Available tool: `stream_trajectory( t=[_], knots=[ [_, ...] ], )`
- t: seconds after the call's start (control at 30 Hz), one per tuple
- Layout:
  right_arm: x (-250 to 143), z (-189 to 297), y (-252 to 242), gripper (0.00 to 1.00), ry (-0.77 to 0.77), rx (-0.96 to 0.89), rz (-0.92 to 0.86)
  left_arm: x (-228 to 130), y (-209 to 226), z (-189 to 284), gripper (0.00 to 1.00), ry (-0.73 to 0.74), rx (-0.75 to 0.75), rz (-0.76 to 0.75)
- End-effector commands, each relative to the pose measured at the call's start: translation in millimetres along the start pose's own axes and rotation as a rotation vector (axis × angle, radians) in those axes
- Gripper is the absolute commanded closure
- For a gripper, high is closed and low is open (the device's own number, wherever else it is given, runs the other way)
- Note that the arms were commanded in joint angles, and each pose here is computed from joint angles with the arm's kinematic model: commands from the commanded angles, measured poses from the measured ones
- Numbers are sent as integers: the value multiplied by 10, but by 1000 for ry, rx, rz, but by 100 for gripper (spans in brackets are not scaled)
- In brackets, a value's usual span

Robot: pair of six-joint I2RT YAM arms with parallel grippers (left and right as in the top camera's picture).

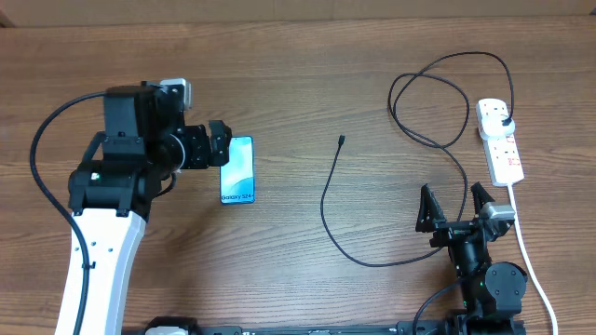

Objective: Plug charger to phone and switch on socket
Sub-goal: 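Move the left gripper forward over the Galaxy phone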

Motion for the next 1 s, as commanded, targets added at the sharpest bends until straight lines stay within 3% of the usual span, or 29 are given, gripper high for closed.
stream_trajectory(
  t=[0.0, 0.63, 0.97],
  knots=[
    [-10, 1, -22, 0, -11, -10, 5, 69, -60, 9, 2, -14, 11, 2],
    [-10, 1, -22, 0, -11, -10, 5, 249, -213, 103, 4, -9, -18, 32],
    [-10, 1, -22, 0, -11, -10, 5, 524, -218, 299, 6, 113, 34, 55]
  ],
)
Point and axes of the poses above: each gripper's point midway between its finger pads, its own z axis back along the fingers, its own y axis along the line the jaws close on, x = y × z, the point moved 9 cm from there along z, back along the fingers, and after that the axes turned 11 degrees about -z, right-handed, at the moved point
